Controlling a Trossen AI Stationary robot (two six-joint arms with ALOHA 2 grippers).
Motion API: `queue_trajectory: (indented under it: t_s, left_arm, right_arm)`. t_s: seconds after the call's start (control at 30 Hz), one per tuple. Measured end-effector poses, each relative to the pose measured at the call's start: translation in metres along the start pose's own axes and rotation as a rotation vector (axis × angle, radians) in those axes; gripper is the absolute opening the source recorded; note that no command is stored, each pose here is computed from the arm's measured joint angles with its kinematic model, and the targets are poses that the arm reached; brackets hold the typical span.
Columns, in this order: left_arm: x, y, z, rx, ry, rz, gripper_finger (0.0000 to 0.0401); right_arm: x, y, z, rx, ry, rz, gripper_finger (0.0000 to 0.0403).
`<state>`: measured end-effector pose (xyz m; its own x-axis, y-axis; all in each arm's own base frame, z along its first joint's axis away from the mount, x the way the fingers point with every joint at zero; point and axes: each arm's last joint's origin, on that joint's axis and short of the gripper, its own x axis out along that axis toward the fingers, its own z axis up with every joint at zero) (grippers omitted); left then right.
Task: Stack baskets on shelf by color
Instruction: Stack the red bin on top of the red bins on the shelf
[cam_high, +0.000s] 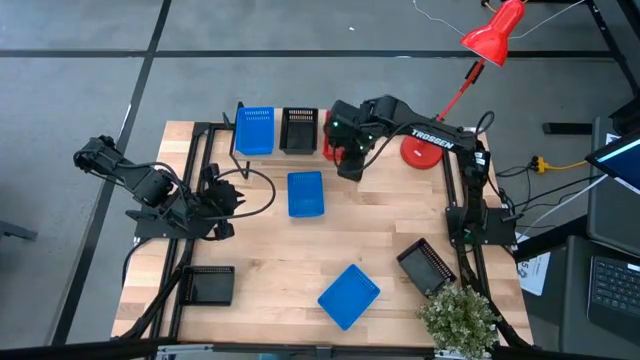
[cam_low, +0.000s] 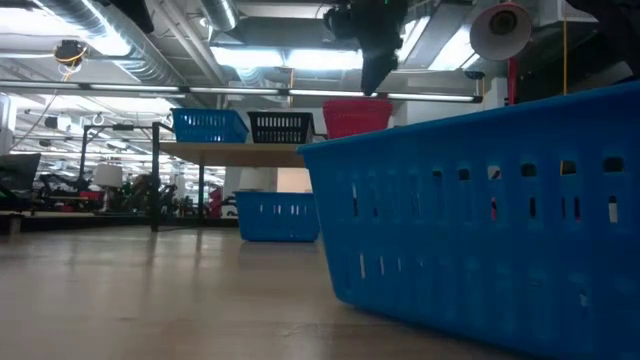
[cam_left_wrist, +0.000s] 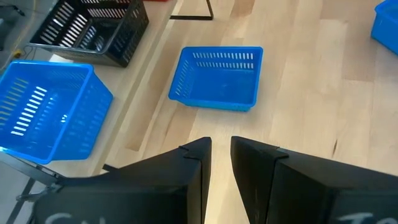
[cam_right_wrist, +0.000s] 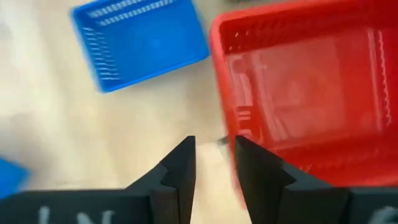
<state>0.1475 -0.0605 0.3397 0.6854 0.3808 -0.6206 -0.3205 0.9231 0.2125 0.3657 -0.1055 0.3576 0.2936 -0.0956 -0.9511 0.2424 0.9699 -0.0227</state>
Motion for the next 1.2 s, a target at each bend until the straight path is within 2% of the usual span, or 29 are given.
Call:
queue_trajectory:
  t_s: [0.1,0.23,0.33,0.43,0.53,0.63,0.83,0.97,1.1,1.2]
  left_arm:
    - [0.002,-0.001,0.001,0.008,-0.014,0.041,0.0054]
    - [0.007,-0.005,0.003,0.035,-0.021,0.084,0.0054]
    - [0.013,-0.009,0.005,0.044,-0.008,0.098,0.0054]
    - [0.023,-0.014,0.007,0.043,0.009,0.118,0.0054]
    - [0.031,-0.017,0.009,0.046,0.039,0.130,0.0054]
    - [0.036,-0.018,0.009,0.049,0.055,0.144,0.0054]
    - [0.033,-0.014,0.008,0.062,0.055,0.143,0.0054]
    - [0.026,-0.008,0.008,0.053,0.039,0.129,0.0054]
    - [0.024,-0.005,0.007,0.053,0.037,0.137,0.0054]
    - [0.024,-0.004,0.006,0.062,0.045,0.143,0.0054]
  right_arm:
    - [-0.010,0.019,-0.002,0.065,0.011,-0.046,0.0110]
    - [-0.031,0.043,-0.005,0.006,-0.032,-0.236,0.0110]
    - [-0.041,0.060,-0.007,-0.037,-0.062,-0.300,0.0110]
    - [-0.043,0.073,-0.008,-0.061,-0.074,-0.270,0.0110]
    - [-0.031,0.079,-0.010,-0.051,-0.026,-0.133,0.0110]
    - [-0.003,0.079,-0.009,-0.088,0.035,-0.060,0.0110]
    - [0.040,0.060,-0.015,-0.106,0.134,-0.097,0.0110]
    - [0.046,0.052,-0.012,-0.094,0.106,-0.114,0.0110]
    - [0.046,0.044,-0.006,-0.101,0.050,-0.205,0.0110]
    - [0.047,0.036,-0.003,-0.080,0.032,-0.223,0.0110]
